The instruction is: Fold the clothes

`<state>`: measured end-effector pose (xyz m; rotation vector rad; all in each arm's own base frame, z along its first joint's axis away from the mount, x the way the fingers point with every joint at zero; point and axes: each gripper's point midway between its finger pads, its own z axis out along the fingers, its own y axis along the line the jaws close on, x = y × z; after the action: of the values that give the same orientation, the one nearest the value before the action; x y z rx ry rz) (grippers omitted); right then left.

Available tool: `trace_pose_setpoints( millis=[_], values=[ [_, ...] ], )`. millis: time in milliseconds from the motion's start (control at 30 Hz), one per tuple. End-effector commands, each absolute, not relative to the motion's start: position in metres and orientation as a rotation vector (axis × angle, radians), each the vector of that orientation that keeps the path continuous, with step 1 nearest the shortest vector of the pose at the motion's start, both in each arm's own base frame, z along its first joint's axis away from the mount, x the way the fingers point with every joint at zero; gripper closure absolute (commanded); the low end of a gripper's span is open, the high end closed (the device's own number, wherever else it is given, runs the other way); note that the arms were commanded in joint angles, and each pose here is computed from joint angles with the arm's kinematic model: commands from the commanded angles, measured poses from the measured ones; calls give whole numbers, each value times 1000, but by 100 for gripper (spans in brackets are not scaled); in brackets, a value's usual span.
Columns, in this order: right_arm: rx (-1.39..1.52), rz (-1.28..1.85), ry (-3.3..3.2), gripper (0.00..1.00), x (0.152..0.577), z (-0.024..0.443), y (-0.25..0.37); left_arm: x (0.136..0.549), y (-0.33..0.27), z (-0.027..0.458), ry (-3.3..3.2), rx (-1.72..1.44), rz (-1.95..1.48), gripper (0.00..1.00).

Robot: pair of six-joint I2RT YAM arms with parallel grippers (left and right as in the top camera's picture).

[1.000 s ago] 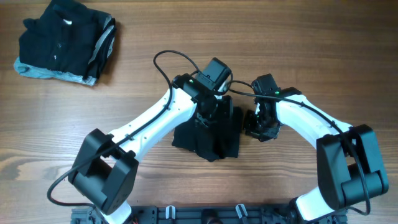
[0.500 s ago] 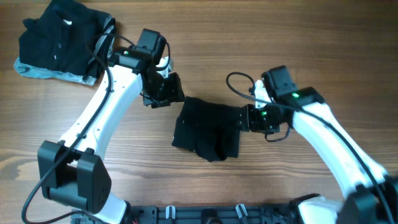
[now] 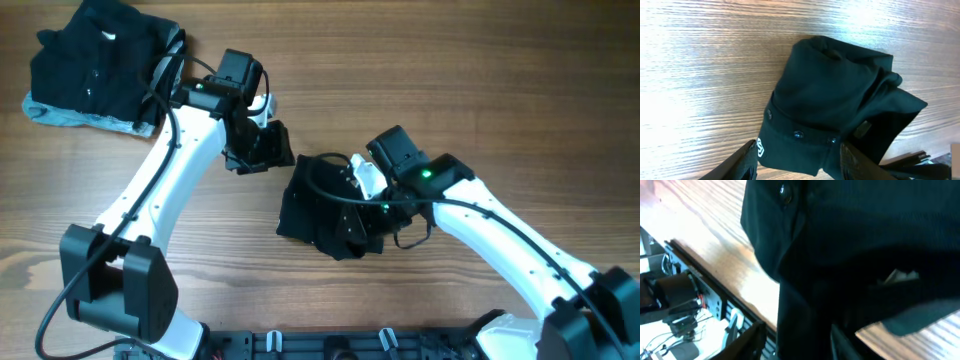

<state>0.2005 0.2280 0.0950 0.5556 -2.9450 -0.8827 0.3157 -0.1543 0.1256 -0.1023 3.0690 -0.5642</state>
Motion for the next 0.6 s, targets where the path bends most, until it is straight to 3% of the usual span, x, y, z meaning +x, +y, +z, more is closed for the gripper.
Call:
trace_pose_setpoints(
  millis=[0, 67, 200, 433, 533, 567],
  values=[
    [585, -879, -2979, 83, 212, 91, 233, 319, -142, 123, 3064, -115, -539, 48],
    [572, -816, -3019, 96, 217, 88, 226, 321, -139, 123, 3062, -131, -539, 48],
    [244, -395, -3230, 96, 246, 80, 163, 321, -138, 123, 3064, -137, -537, 47],
    [144, -308, -3264, 95, 259, 82, 125, 322, -135, 122, 3059, -138, -510, 43],
    [4, -180, -3289, 91, 264, 77, 111, 322, -135, 122, 3062, -137, -510, 41],
    [-24, -162, -3289, 83, 264, 76, 109, 321, -136, 122, 3063, -134, -510, 41]
  ],
)
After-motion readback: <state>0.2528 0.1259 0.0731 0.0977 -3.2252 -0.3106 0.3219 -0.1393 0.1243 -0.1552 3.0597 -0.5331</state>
